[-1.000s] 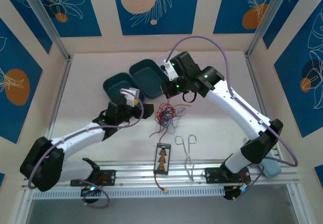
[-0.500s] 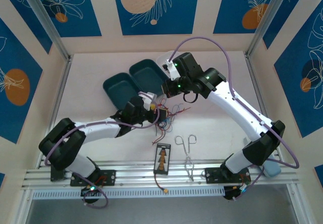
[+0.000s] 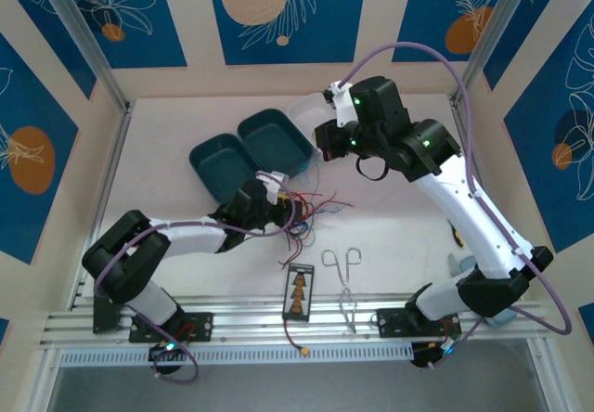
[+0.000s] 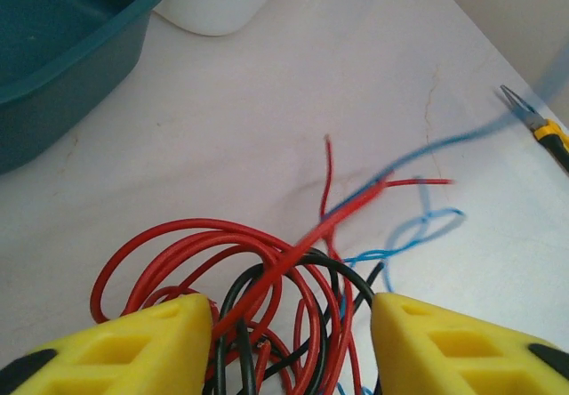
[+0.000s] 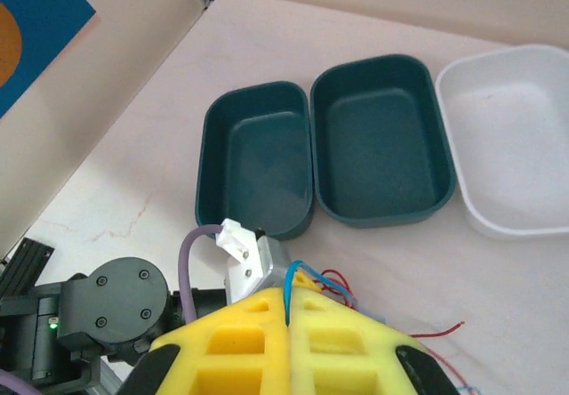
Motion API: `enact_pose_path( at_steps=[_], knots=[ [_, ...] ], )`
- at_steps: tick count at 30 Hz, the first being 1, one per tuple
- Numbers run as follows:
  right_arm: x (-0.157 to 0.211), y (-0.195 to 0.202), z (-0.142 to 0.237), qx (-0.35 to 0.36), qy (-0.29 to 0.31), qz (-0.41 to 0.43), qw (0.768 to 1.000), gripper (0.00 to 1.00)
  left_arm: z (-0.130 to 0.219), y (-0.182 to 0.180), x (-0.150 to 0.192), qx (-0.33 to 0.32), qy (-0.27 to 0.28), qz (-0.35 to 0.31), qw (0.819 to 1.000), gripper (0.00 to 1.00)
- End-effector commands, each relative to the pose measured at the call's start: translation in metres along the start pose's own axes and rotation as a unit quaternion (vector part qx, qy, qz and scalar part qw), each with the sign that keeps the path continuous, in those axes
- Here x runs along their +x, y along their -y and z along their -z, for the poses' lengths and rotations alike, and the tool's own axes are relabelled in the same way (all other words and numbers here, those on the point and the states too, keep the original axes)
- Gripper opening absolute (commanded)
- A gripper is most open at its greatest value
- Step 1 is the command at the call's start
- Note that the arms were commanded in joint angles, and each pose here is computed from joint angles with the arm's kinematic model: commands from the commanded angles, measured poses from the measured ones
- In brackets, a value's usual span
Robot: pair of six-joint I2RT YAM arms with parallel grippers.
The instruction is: Untangle the cables
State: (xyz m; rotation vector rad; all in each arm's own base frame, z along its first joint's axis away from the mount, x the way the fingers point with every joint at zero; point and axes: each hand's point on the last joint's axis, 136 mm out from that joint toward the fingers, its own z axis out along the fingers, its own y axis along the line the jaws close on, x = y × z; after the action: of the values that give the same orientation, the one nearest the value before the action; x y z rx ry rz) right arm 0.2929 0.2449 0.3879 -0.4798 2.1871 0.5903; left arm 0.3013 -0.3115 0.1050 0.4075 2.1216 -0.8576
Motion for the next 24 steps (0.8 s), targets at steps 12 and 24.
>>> enact_pose_path(
  at_steps=[12,24],
  knots=[
    [-0.050,0.000,0.064,0.015,0.077,0.028,0.997,0.00,-0.007,-0.006,0.014,-0.005,-0.003,0.009,1.000,0.34],
    [-0.097,0.014,0.100,0.036,0.156,0.032,0.987,0.00,-0.010,-0.014,0.018,-0.023,-0.009,0.014,1.000,0.20]
  ],
)
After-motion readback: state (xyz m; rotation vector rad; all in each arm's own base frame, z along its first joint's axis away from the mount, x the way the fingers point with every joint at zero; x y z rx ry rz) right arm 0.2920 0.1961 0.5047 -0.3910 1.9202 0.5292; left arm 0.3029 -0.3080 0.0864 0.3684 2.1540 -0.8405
